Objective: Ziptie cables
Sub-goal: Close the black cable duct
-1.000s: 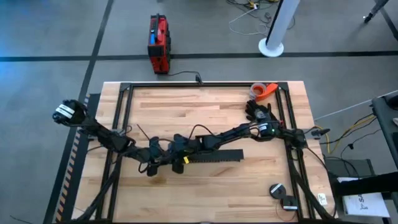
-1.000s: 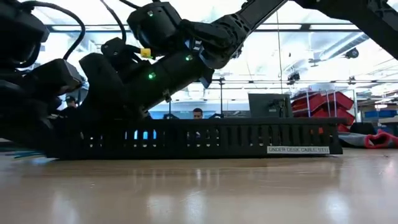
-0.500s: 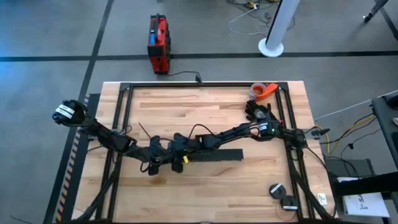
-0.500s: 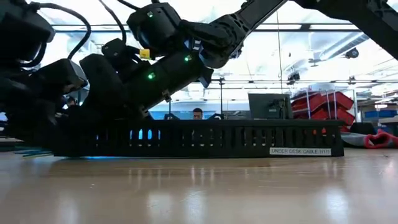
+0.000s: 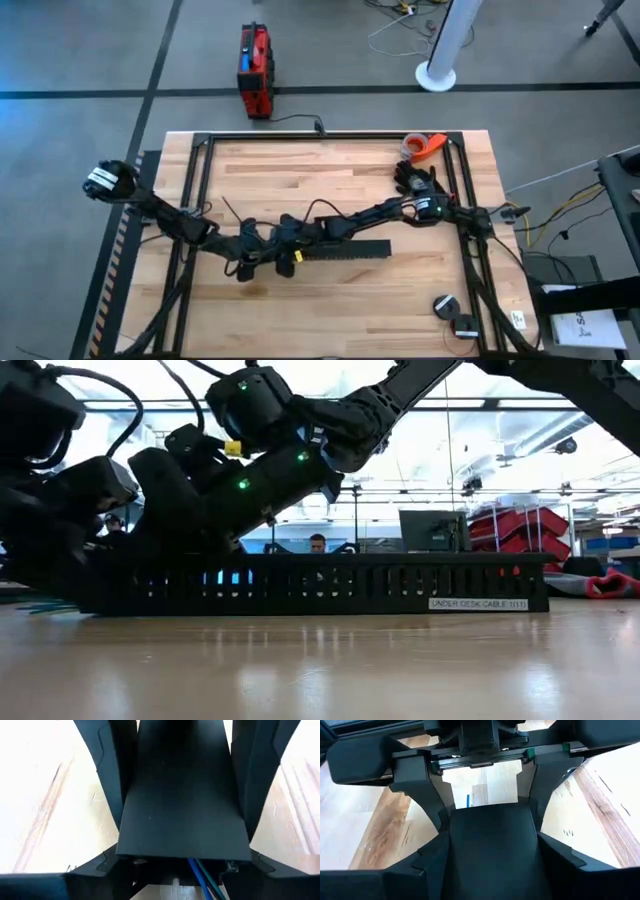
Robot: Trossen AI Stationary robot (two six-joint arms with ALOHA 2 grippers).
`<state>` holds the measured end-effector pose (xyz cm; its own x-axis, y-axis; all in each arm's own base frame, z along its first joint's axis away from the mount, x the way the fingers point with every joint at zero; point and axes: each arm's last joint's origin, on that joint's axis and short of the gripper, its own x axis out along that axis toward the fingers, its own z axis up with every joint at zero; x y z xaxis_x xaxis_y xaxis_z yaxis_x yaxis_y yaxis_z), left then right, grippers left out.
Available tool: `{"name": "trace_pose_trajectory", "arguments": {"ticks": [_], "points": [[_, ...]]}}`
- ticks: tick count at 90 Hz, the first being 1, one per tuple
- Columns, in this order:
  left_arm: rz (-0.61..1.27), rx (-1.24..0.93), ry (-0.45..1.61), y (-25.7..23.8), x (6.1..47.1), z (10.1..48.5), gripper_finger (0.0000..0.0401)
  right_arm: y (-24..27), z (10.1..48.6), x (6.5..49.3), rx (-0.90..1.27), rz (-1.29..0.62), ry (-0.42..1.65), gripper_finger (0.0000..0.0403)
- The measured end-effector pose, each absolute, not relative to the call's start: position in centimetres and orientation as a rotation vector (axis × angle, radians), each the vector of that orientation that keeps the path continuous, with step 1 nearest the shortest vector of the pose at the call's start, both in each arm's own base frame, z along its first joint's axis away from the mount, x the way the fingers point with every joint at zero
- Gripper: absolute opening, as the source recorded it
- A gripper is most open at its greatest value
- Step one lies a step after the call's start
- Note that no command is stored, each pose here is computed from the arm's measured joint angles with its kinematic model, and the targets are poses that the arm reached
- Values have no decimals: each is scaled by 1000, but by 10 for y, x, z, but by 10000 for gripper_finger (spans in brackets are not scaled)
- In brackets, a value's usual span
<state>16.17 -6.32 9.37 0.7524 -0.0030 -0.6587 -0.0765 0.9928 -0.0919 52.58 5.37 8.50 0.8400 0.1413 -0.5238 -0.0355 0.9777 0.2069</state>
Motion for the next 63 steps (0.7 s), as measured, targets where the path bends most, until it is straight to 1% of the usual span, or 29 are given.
{"name": "trace_pose_trajectory", "arguments": {"ticks": [18, 33, 45, 54, 63], "points": [[26, -113, 682, -64, 164, 96, 220, 54, 85, 526, 191, 93, 558, 213], [10, -102, 668, -64, 163, 100, 253, 54, 86, 527, 198, 90, 562, 215], [16, -112, 708, -62, 159, 101, 281, 54, 85, 526, 215, 80, 580, 213], [13, -109, 737, -62, 155, 101, 287, 54, 84, 526, 212, 80, 588, 214], [6, -99, 750, -64, 153, 101, 282, 54, 84, 525, 209, 81, 592, 217]]}}
